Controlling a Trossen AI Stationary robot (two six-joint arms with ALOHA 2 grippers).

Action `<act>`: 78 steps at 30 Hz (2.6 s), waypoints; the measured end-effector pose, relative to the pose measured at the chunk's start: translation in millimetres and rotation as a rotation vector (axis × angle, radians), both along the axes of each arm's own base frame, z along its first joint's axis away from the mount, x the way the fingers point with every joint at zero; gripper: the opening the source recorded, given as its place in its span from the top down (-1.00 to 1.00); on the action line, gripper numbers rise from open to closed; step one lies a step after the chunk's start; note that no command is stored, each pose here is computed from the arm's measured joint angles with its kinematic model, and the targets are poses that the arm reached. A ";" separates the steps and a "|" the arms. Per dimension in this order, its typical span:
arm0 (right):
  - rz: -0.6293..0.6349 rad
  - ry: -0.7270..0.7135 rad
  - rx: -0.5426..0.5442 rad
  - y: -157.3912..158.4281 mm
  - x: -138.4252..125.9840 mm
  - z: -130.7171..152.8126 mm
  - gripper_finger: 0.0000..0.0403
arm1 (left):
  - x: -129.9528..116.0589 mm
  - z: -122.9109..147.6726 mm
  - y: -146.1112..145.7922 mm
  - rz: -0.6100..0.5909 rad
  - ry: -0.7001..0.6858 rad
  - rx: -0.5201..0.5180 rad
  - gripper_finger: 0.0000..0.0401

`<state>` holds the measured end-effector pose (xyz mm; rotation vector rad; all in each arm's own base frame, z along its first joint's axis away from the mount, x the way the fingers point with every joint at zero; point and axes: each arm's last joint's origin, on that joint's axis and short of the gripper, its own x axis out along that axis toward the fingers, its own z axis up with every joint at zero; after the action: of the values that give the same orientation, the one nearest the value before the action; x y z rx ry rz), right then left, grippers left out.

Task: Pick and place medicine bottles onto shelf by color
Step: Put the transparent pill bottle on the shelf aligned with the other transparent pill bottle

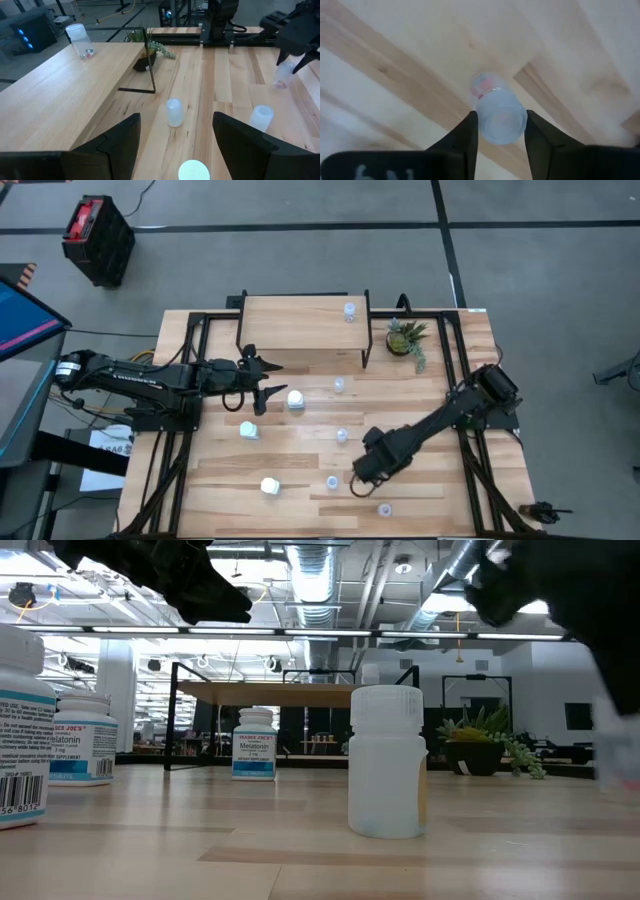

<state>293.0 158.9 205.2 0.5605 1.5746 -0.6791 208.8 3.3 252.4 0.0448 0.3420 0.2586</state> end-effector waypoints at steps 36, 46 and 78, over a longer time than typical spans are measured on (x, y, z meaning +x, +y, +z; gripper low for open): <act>-0.116 -0.409 -0.175 -312.3 29.8 170.2 0.37 | -1.6 -4.8 -1.0 -0.031 0.049 -0.026 -0.19; -0.108 -0.562 -0.180 -318.7 40.9 175.8 0.37 | -1.6 -4.8 -0.9 -0.028 0.049 -0.025 -0.19; -0.041 -0.631 -0.159 -315.2 93.1 146.4 0.37 | -0.4 -1.8 -0.9 -0.029 0.016 -0.025 -0.19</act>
<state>386.1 -156.3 351.6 0.6143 0.9156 -0.5768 208.4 2.3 250.5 0.0269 0.3602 0.2254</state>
